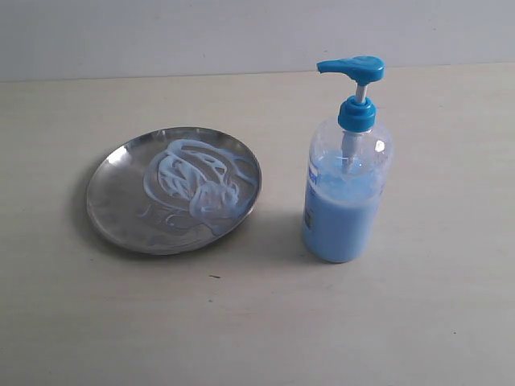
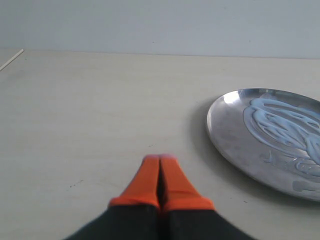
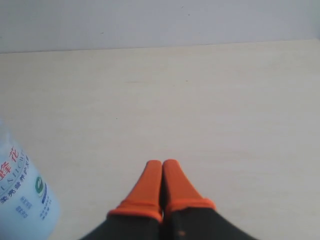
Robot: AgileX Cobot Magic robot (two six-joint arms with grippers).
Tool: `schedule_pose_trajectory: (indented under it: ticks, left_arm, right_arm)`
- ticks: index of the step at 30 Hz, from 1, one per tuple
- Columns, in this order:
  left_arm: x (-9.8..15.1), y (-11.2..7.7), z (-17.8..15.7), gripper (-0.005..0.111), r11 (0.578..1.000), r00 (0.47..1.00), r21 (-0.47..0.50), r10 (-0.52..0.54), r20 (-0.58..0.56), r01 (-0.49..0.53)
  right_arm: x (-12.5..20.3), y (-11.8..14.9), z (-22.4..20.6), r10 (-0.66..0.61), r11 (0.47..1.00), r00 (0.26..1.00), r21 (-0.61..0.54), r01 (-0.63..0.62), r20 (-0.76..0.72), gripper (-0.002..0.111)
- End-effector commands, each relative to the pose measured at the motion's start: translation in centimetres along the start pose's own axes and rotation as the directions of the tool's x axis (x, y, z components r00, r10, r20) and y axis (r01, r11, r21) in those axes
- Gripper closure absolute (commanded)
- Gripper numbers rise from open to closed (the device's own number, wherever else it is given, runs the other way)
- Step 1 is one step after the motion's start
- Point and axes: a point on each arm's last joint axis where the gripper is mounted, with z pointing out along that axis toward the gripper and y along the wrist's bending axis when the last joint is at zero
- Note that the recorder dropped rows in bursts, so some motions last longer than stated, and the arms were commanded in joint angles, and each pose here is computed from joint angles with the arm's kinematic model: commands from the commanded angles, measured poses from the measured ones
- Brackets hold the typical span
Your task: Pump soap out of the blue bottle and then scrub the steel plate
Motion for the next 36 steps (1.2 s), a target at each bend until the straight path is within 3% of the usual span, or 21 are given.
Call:
schedule_pose_trajectory:
  ticks: [1,17,23,26,31,36]
  left_arm:
    - [0.0,0.0,0.0,0.107,1.000,1.000,-0.002,0.005,0.010,-0.005]
    - [0.0,0.0,0.0,0.107,1.000,1.000,-0.002,0.005,0.010,-0.005]
    - [0.0,0.0,0.0,0.107,1.000,1.000,-0.002,0.005,0.010,-0.005]
    - [0.0,0.0,0.0,0.107,1.000,1.000,-0.002,0.005,0.010,-0.005]
    - [0.0,0.0,0.0,0.107,1.000,1.000,-0.002,0.005,0.010,-0.005]
    - [0.0,0.0,0.0,0.107,1.000,1.000,-0.002,0.005,0.010,-0.005]
  right_arm:
    - [-0.5,0.0,0.2,0.005,1.000,1.000,-0.002,-0.005,0.023,0.108]
    - [-0.6,0.0,0.1,0.007,1.000,0.999,-0.004,-0.007,0.034,0.108]
    - [-0.8,0.3,0.2,0.100,0.994,0.993,-0.040,-0.098,0.054,0.108]
    - [-0.4,0.6,1.1,0.058,0.997,0.997,-0.053,-0.061,-0.056,0.108]
    - [-0.4,2.1,3.1,-0.152,0.965,0.971,-0.239,0.105,-0.187,0.108]
    - [0.9,3.4,4.4,-0.246,0.906,0.928,-0.407,0.117,-0.281,0.108]
